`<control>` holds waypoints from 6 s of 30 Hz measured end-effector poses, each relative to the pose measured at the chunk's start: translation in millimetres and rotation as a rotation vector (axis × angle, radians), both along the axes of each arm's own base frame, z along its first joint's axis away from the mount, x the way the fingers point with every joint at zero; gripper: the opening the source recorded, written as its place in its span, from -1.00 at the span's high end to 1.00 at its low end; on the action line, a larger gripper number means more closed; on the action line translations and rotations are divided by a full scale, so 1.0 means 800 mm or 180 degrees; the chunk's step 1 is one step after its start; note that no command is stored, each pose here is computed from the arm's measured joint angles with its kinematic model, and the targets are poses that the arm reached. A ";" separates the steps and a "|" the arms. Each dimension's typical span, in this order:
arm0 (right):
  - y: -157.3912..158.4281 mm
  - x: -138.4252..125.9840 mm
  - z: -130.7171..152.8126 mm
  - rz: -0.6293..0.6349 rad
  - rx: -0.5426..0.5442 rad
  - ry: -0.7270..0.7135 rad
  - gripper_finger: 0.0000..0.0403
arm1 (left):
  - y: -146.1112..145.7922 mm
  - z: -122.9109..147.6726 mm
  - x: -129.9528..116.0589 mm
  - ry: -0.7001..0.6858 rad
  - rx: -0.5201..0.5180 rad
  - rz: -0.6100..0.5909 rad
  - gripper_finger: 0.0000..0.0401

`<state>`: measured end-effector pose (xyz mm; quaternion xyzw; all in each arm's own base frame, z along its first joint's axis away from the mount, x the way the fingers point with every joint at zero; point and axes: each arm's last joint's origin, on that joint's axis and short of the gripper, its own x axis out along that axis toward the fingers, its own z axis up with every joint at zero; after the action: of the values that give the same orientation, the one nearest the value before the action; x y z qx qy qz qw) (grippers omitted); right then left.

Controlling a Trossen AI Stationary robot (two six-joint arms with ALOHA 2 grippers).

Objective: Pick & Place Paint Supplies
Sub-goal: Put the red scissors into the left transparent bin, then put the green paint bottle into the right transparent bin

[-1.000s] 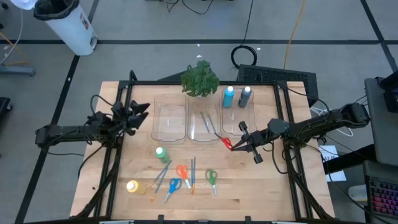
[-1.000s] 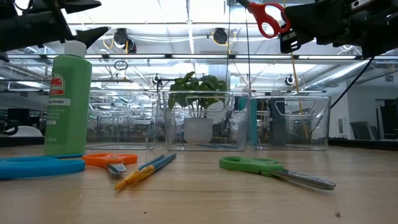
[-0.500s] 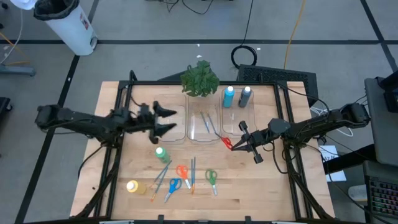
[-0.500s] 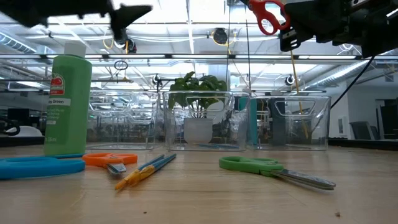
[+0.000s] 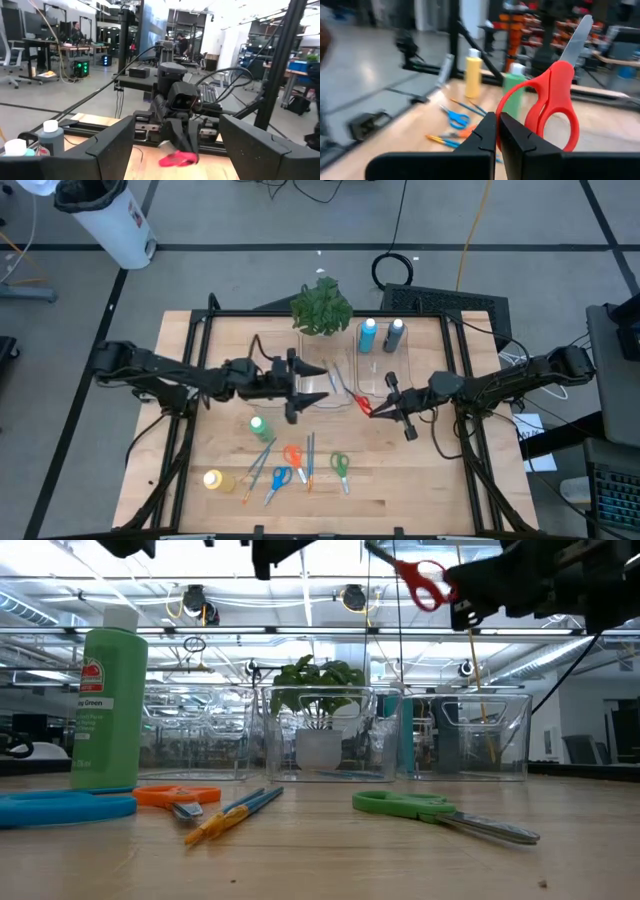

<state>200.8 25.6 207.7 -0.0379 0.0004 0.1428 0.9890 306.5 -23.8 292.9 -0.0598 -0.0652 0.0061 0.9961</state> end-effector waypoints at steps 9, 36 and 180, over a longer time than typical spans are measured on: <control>-0.003 0.000 -0.007 -0.0945 -0.0484 0.0130 1.00 | 0.000 -0.006 0.020 0.0055 -0.0127 0.0165 -0.47; 0.028 0.005 -0.012 -0.2009 -0.1575 -0.0018 1.00 | 0.010 -0.039 0.146 0.0409 -0.0330 0.0699 -0.47; -0.001 -0.062 0.029 -0.0546 0.0575 0.0211 0.38 | -0.008 -0.034 -0.214 0.0367 -0.0512 0.0775 -0.15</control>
<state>151.0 24.4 230.8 0.0562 0.0236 0.0584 0.9964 135.1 -30.5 265.5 -0.1306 -0.0139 0.1355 0.9820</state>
